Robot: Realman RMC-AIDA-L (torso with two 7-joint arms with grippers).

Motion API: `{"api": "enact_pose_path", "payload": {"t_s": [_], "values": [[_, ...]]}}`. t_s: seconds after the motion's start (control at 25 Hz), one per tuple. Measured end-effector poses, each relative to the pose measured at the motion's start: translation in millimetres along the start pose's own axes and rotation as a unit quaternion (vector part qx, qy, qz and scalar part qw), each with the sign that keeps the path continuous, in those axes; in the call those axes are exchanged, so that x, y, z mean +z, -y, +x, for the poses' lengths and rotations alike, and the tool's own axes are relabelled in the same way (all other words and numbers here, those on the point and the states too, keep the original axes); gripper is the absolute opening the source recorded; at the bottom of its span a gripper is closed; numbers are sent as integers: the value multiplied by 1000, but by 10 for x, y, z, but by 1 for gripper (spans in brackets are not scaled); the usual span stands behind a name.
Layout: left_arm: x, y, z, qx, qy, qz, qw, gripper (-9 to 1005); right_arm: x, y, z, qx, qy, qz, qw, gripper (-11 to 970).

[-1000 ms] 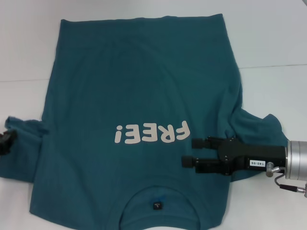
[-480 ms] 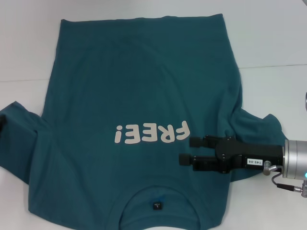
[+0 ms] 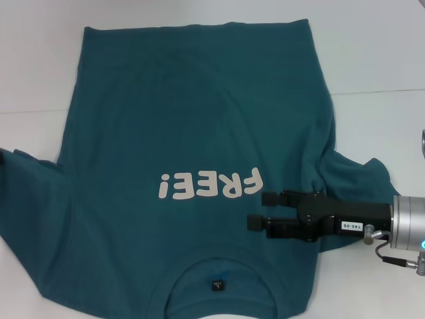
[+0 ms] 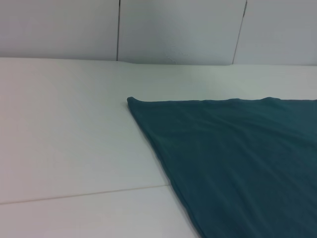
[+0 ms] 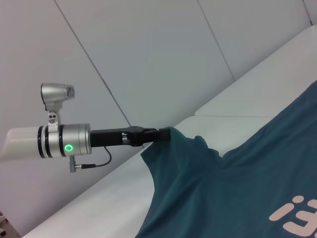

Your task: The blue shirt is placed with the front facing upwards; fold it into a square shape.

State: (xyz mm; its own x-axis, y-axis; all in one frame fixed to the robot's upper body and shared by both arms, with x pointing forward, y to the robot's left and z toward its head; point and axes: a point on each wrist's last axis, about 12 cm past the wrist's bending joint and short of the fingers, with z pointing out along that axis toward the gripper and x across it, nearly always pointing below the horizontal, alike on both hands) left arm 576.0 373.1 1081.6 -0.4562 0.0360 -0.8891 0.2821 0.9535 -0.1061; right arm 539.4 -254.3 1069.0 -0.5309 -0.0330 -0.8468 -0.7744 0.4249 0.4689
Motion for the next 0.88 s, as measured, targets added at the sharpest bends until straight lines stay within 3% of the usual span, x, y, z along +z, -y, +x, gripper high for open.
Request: {"api": "enact_pose_path", "payload": {"t_s": [0.2, 0.56, 0.88], "values": [[-9, 12, -32, 7, 2, 0, 1000, 31, 2, 0, 7, 2, 0, 0, 1000, 915], [-6, 170, 31, -6, -7, 26, 1000, 31, 2, -5, 27, 6, 0, 0, 1000, 915], [-32, 395, -17, -33, -1, 107, 994, 31, -1, -5, 28, 4, -3, -1, 1000, 915]]}}
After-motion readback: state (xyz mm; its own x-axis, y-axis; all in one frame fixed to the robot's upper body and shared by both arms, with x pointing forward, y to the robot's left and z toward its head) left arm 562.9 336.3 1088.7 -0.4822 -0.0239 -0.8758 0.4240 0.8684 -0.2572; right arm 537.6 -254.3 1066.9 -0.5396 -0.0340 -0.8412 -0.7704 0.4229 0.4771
